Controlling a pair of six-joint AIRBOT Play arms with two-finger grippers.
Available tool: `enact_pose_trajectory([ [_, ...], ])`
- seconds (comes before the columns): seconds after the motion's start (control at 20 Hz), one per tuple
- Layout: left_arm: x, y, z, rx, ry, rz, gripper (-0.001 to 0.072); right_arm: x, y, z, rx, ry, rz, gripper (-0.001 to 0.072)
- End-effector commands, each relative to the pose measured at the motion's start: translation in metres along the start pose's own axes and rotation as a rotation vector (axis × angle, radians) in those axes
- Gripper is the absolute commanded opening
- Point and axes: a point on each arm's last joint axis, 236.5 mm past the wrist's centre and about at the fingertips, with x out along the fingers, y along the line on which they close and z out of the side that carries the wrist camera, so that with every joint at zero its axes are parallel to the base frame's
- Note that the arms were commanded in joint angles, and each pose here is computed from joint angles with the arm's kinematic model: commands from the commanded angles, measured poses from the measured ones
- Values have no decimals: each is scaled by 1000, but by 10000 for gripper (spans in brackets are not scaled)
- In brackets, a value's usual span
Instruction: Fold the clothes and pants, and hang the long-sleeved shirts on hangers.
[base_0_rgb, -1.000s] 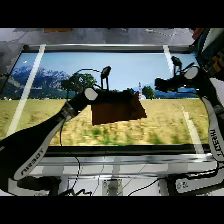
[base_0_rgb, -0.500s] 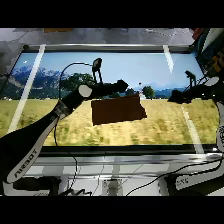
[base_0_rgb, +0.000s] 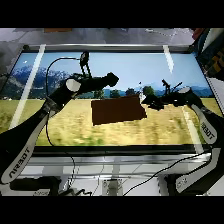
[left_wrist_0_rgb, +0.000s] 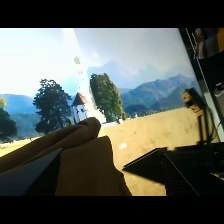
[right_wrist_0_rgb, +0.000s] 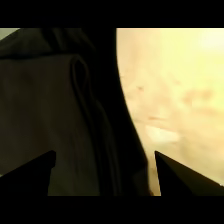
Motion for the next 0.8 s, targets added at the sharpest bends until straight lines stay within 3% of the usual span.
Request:
enact_pose_trajectory([
  [0.0,-1,2,2,13,-4,3,718,45,21,-17,-18,52,-14,701],
  [0.15,-2,4,4,13,-6,6,718,66,39,-32,-62,95,-13,667],
  [0.25,-2,9,2,51,3,27,717,74,50,-33,-108,85,-6,358],
  [0.3,-3,15,0,85,16,46,717,78,56,-32,-136,75,0,154],
  [0.35,-5,22,-5,131,43,70,717,78,61,-29,-162,69,5,16],
  [0.55,-32,74,-19,406,204,250,692,36,93,16,-252,-28,37,13],
  [0.6,-46,87,-18,472,242,306,632,13,100,33,-275,-78,39,13],
  [0.75,-107,116,6,643,305,491,266,-85,92,88,-269,-282,-52,13],
])
